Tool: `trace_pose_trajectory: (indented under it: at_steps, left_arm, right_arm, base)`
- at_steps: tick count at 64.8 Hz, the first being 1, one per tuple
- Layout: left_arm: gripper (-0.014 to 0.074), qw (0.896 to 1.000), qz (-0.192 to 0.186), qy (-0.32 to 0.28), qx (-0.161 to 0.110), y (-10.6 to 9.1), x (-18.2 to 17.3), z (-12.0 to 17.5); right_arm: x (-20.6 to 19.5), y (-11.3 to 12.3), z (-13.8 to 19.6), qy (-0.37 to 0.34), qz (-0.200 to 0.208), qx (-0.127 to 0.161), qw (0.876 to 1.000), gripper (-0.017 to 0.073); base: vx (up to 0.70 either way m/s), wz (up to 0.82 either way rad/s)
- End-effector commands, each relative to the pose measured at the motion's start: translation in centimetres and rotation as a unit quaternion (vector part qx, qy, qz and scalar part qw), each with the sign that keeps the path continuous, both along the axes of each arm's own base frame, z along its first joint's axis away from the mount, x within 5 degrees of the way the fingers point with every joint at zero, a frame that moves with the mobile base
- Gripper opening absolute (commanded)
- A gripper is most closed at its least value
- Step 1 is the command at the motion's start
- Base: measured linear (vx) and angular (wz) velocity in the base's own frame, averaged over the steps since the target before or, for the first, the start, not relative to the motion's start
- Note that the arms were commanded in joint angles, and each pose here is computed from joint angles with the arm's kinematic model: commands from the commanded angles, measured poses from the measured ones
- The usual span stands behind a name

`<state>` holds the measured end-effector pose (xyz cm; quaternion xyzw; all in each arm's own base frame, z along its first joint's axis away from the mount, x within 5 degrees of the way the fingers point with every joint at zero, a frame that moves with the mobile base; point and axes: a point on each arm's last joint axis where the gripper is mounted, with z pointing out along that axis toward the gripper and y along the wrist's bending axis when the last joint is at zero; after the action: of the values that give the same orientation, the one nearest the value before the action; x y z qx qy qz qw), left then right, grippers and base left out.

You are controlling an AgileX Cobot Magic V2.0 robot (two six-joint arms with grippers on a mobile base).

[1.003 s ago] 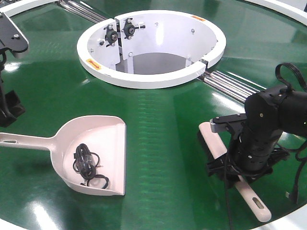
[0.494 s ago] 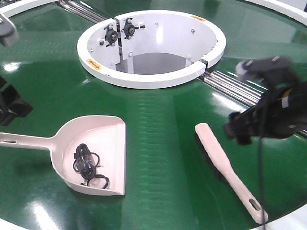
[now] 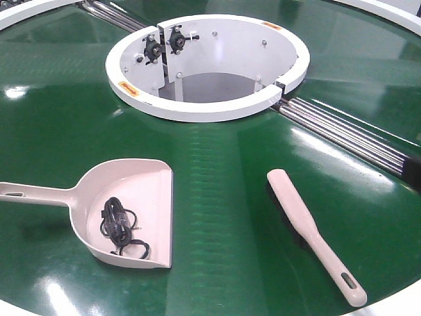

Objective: Clean and inspect green conveyor with broom and dustpan
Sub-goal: 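Set down the brush, open the right gripper and withdraw it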

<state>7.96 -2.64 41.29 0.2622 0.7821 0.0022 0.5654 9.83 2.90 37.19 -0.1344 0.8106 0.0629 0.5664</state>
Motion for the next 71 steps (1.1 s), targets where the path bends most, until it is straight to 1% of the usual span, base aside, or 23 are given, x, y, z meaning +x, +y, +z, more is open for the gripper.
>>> trace_pose_trajectory:
  at_steps: [1,8,14,16,20,24,29,33,36,38,41,44,46,47,49,54,71]
  left_arm:
    - [0.0523,0.996,0.008,-0.083,-0.039,0.4,-1.6,-1.5]
    - [0.0523,0.988,0.014,-0.141,-0.063,1.0,-3.5,-5.2]
    - [0.0523,0.979,0.021,-0.183,-0.082,1.3,-4.5,-8.4]
    - [0.0523,0.975,0.025,-0.198,-0.094,1.4,-4.6,-9.3]
    - [0.0523,0.973,0.03,-0.199,-0.11,1.4,-4.3,-11.5]
    - [0.0523,0.975,0.036,-0.18,-0.122,1.3,-3.8,-13.7]
    - [0.0523,0.977,0.042,-0.158,-0.139,1.2,-3.3,-15.3]
    - [0.0503,0.975,0.043,-0.166,-0.143,1.2,-3.2,-15.4]
    - [0.0458,0.973,0.043,-0.174,-0.146,1.3,-3.2,-15.1]
    - [0.0403,0.973,0.043,-0.176,-0.146,1.3,-3.2,-15.0]
    - [0.0298,0.972,0.043,-0.178,-0.146,1.3,-3.2,-15.0]
    - [0.0147,0.972,0.043,-0.177,-0.146,1.3,-3.2,-15.0]
    - [0.0067,0.972,0.043,-0.177,-0.146,1.3,-3.3,-15.0]
    - [0.0009,0.973,0.043,-0.176,-0.146,1.3,-3.3,-15.0]
    - [-0.0009,0.973,0.043,-0.176,-0.143,1.3,-3.3,-15.0]
    - [-0.0008,0.973,0.043,-0.176,-0.144,1.3,-3.3,-15.0]
    - [-0.0008,0.973,0.043,-0.174,-0.143,1.3,-3.2,-15.1]
  right_arm:
    - [-1.1,-0.4,-1.3,-0.082,0.007,0.011,0.997,0.0557]
    - [-2.7,-0.7,-4.5,-0.13,0.015,0.031,0.991,0.0557]
    - [-3.4,-0.9,-7.4,-0.17,0.022,0.034,0.985,0.0557]
    - [-3.6,-0.9,-8.1,-0.188,0.025,0.038,0.981,0.0557]
    - [-3.5,-0.7,-9.3,-0.219,0.032,0.049,0.974,0.0557]
    - [-3.4,-0.5,-10.1,-0.245,0.039,0.058,0.967,0.0557]
    - [-3.4,-0.5,-10.3,-0.25,0.041,0.061,0.966,0.0552]
    - [-3.4,-0.5,-10.2,-0.25,0.04,0.061,0.965,0.0524]
    - [-3.4,-0.5,-10.1,-0.251,0.04,0.06,0.965,0.0468]
    - [-3.4,-0.5,-10.2,-0.249,0.04,0.06,0.966,0.0428]
    - [-3.4,-0.5,-10.2,-0.248,0.04,0.059,0.966,0.0333]
    - [-3.4,-0.5,-10.2,-0.248,0.04,0.059,0.966,0.0196]
    - [-3.4,-0.5,-10.2,-0.248,0.04,0.059,0.966,0.012]
    - [-3.4,-0.5,-10.2,-0.248,0.04,0.059,0.966,0.0062]
    - [-3.4,-0.5,-10.2,-0.248,0.04,0.06,0.966,-0.0016]
    - [-3.4,-0.5,-10.2,-0.244,0.038,0.071,0.967,-0.001]
    - [-3.4,-0.5,-10.2,-0.244,0.038,0.071,0.967,-0.0008]
  base:
    - [0.0,0.0]
    - [0.0,0.0]
    - [0.0,0.0]
    - [0.0,0.0]
    - [0.0,0.0]
    - [0.0,0.0]
    - [0.0,0.0]
    - [0.0,0.0]
    - [0.0,0.0]
    - [0.0,0.0]
    - [0.0,0.0]
    - [0.0,0.0]
    - [0.0,0.0]
    - [0.0,0.0]
    - [0.0,0.0]
    - [0.0,0.0]
    - [0.0,0.0]
